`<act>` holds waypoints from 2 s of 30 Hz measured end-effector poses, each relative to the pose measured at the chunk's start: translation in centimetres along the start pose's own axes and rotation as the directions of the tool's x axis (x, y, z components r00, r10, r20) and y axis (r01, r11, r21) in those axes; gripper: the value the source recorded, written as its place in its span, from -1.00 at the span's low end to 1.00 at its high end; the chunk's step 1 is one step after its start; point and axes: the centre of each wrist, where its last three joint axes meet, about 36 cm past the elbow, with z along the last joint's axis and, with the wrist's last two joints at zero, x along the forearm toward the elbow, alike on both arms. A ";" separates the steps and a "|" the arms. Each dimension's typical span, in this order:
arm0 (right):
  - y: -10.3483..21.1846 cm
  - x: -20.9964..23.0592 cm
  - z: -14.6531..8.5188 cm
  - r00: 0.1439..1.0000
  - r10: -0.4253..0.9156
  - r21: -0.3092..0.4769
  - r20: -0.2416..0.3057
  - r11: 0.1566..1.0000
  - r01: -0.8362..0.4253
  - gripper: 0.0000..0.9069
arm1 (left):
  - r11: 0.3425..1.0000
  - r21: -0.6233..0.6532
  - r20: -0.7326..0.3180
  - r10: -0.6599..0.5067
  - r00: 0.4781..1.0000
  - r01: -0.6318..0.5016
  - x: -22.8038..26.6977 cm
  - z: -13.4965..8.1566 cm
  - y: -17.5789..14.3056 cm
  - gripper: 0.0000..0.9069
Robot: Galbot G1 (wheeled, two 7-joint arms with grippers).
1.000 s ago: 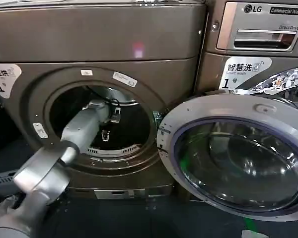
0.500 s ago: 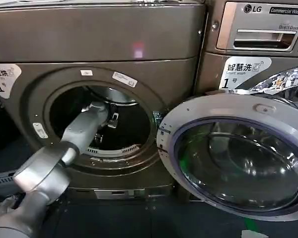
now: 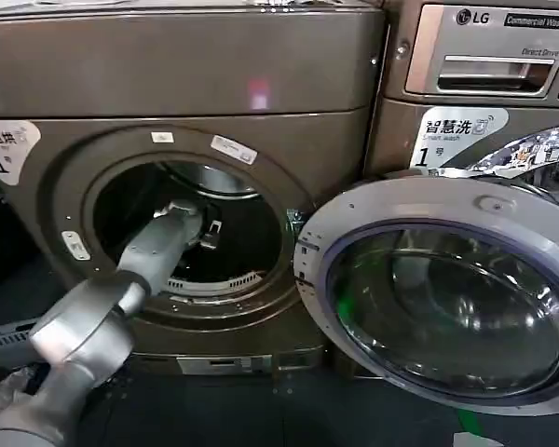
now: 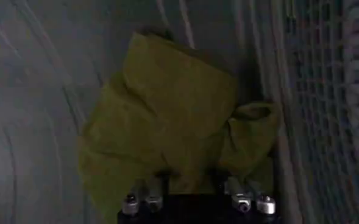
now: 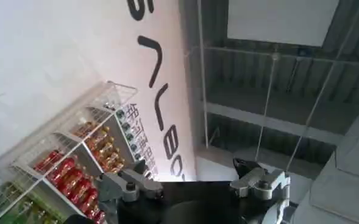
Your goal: Grasp the clothes from the dryer.
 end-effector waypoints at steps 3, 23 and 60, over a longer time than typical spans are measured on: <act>0.0 0.1 0.0 1.000 0.000 0.001 -0.001 1.000 0.000 1.00 | 1.000 0.001 0.003 0.002 1.000 -0.002 -0.1 -0.1 -0.1 -0.75; 0.0 0.2 0.3 1.000 0.001 0.000 -0.002 1.000 -0.001 1.00 | 0.998 0.058 0.049 -0.009 0.999 0.006 -0.1 0.1 0.0 -1.00; 1.8 -0.2 0.7 0.999 -0.031 -0.025 0.011 0.999 0.031 1.00 | 0.652 0.712 0.266 -0.593 0.760 0.260 -2.8 -2.2 -4.4 -1.00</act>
